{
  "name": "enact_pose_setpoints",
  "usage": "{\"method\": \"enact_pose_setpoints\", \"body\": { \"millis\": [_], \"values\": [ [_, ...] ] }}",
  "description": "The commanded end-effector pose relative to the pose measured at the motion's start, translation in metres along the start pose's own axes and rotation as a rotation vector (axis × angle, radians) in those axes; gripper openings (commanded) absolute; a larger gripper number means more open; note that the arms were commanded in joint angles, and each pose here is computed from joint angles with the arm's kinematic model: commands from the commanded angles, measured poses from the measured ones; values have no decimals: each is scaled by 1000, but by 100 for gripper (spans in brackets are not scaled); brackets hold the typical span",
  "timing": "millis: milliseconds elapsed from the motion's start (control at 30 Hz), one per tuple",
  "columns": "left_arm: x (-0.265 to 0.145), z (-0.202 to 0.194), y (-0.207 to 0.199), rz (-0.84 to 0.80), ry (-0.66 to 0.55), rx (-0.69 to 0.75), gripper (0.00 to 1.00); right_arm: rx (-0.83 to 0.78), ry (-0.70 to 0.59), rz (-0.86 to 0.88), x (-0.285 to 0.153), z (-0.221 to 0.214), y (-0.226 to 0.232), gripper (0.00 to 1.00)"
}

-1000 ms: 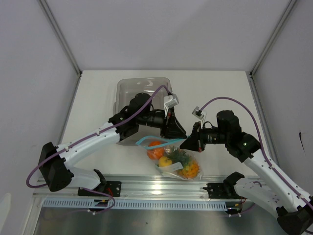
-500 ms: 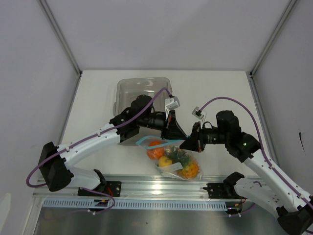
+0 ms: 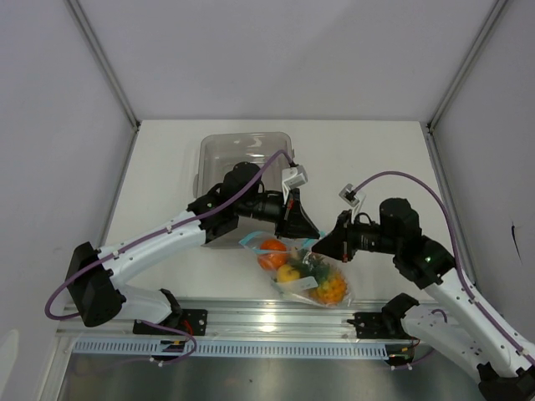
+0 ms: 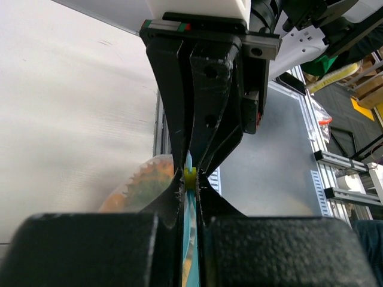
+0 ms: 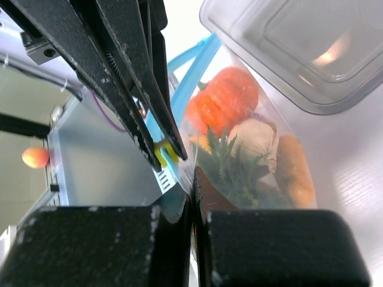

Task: Place the food in the zip-top bag and seal the zipper
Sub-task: Zip the zipper food storage bag at the center of the board.

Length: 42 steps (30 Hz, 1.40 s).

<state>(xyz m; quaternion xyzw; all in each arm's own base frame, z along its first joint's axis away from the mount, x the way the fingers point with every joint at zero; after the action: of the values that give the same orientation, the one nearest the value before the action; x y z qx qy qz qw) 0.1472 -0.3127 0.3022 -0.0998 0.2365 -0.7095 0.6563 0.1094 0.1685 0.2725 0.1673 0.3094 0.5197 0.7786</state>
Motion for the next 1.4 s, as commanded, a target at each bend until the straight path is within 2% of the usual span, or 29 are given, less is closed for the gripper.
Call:
{"method": "enact_pose_setpoints", "body": {
  "millis": [0, 133, 267, 400, 433, 500, 633, 700, 800, 867, 900, 1033, 1233, 1367],
  "values": [
    [-8, -9, -4, -35, 29, 3, 1, -22, -147, -25, -8, 16, 6, 0],
    [-8, -14, -2, -49, 41, -6, 1, -13, -193, -6, -9, 17, 9, 0],
    [-7, -16, -2, -66, 48, -11, 1, -12, -184, 36, -8, 15, 13, 0],
    [-5, -7, -6, -108, 23, 8, 1, -21, -10, 147, 2, 7, 16, 1],
    [-4, -5, -6, -116, 25, 8, 1, -18, 56, 181, 6, 2, 15, 5],
    [-3, 3, -8, -122, 18, 28, 1, -42, 75, 206, 4, 7, 21, 14],
    [-5, 5, -9, -119, 32, 24, 1, -77, 121, 197, 2, 10, 21, 17],
    [-5, 8, -10, -120, 29, 32, 1, -76, 142, 219, 2, 11, 23, 9],
    [-6, 7, -9, -120, 35, 30, 1, -79, 153, 240, 3, 10, 22, 9],
    [-5, 6, -8, -121, 43, 25, 1, -81, 150, 251, 3, 11, 24, 0],
    [-5, 5, -8, -120, 46, 20, 1, -79, 148, 256, 4, 11, 24, 0],
    [-4, 4, -6, -117, 61, 1, 1, -88, 86, 239, 3, 18, 27, 0],
    [-6, -6, -4, -109, 93, -21, 1, -100, -135, 88, -8, 33, 25, 0],
    [-7, -13, -5, -112, 103, -36, 0, -87, -229, 28, -15, 39, 23, 0]
  ]
}}
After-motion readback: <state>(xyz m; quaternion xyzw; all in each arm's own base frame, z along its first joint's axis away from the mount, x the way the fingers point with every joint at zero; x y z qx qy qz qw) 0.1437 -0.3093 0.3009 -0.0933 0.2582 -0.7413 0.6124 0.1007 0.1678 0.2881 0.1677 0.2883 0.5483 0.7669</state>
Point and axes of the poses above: each gripper's point midway between its finger pads, its own x axis out along the fingers, its own y axis along the line the jaws close on, z = x × y, the point moved 7 cm from there along -x, back along the fingers, and after that the axes turned 1 degree about x, right-handed, at the moved point
